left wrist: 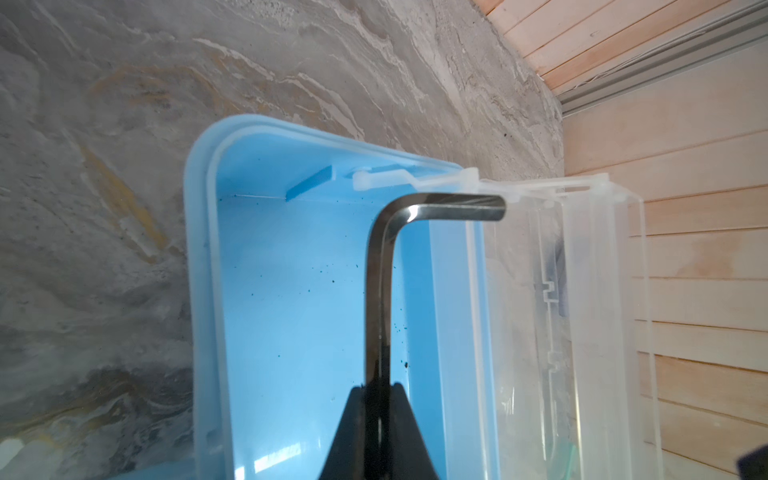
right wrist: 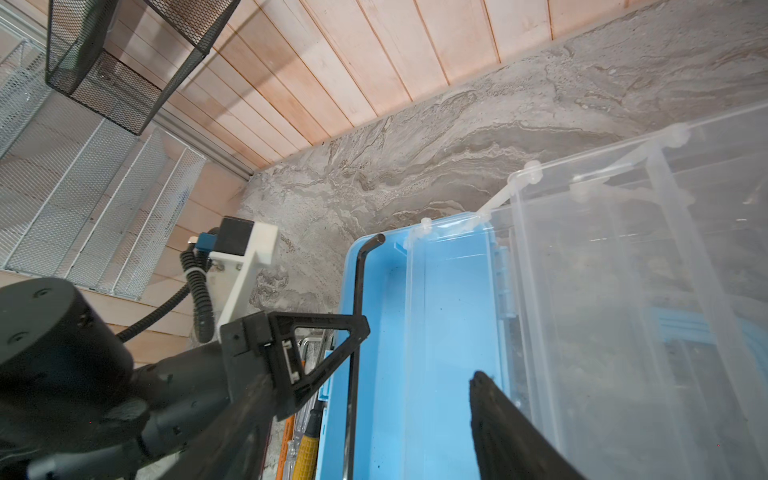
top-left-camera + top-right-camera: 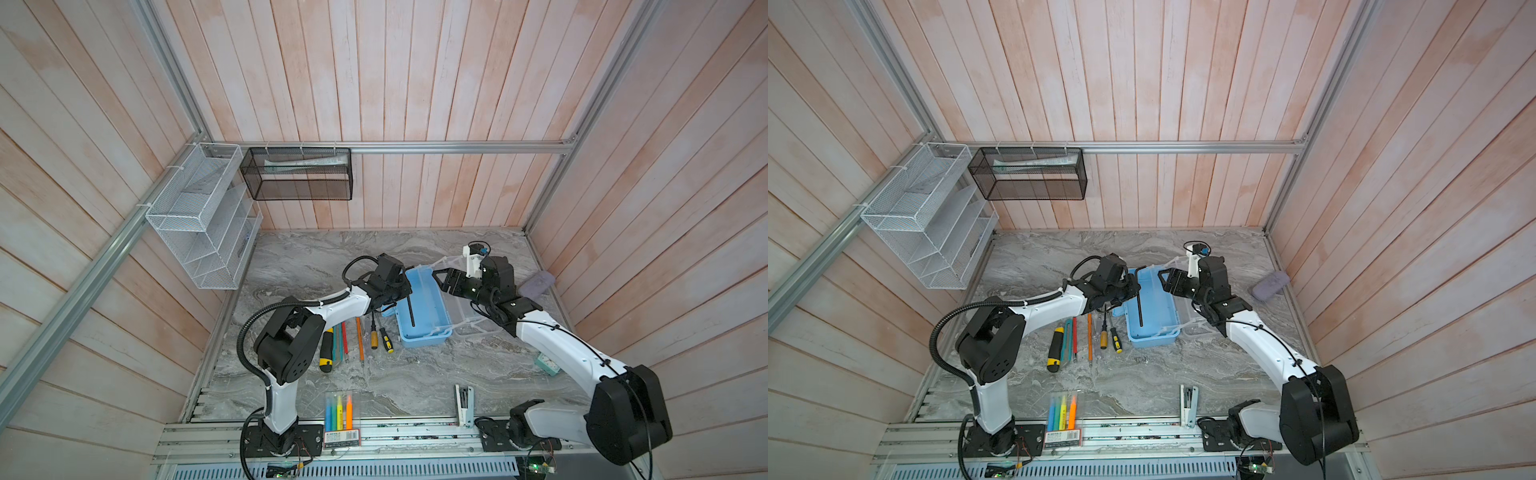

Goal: Pack the tool kit
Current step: 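Lower the black hex key into the box and open the left gripper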

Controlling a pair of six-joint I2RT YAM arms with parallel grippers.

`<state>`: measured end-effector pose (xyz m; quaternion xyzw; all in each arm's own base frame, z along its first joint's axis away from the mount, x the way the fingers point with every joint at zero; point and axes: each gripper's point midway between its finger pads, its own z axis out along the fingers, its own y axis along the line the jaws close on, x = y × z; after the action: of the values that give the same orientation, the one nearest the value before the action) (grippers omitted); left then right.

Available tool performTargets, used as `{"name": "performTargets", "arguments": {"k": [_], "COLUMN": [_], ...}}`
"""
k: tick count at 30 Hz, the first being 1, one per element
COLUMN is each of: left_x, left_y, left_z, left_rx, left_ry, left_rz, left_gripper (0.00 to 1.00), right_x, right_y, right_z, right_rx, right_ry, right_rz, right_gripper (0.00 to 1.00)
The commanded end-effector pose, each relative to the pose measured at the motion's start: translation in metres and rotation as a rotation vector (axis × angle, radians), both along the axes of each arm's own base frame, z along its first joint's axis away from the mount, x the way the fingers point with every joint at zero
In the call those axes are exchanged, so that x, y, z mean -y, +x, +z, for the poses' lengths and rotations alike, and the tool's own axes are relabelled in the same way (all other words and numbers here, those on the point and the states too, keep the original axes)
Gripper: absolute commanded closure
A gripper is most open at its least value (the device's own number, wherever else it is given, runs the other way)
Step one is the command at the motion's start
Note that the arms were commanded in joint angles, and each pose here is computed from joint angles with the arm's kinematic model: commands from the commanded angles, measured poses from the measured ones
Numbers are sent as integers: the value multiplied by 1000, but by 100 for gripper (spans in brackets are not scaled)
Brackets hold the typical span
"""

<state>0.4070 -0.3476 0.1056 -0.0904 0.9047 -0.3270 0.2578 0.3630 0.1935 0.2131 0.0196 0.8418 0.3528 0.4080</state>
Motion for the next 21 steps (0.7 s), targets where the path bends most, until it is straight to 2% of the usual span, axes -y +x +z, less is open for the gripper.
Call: {"name": "performTargets", "arguments": {"k": [1, 8, 12, 21], "left_x": [13, 18, 19, 22], "left_y": [7, 5, 4, 7], "left_z": [9, -2, -8, -11], "left_rx": [14, -2, -3, -3], "left_ry": [-27, -7, -3, 10], "left_rz": [9, -7, -13, -33], "left_gripper": [100, 100, 87, 76], "right_x": [-2, -1, -3, -3], "right_y": [-3, -5, -2, 1], "right_z": [5, 1, -4, -1], "right_rx": [21, 18, 1, 4], "right_ry": [29, 31, 20, 13], "right_rz": [16, 15, 19, 12], "right_gripper": [26, 27, 27, 27]}}
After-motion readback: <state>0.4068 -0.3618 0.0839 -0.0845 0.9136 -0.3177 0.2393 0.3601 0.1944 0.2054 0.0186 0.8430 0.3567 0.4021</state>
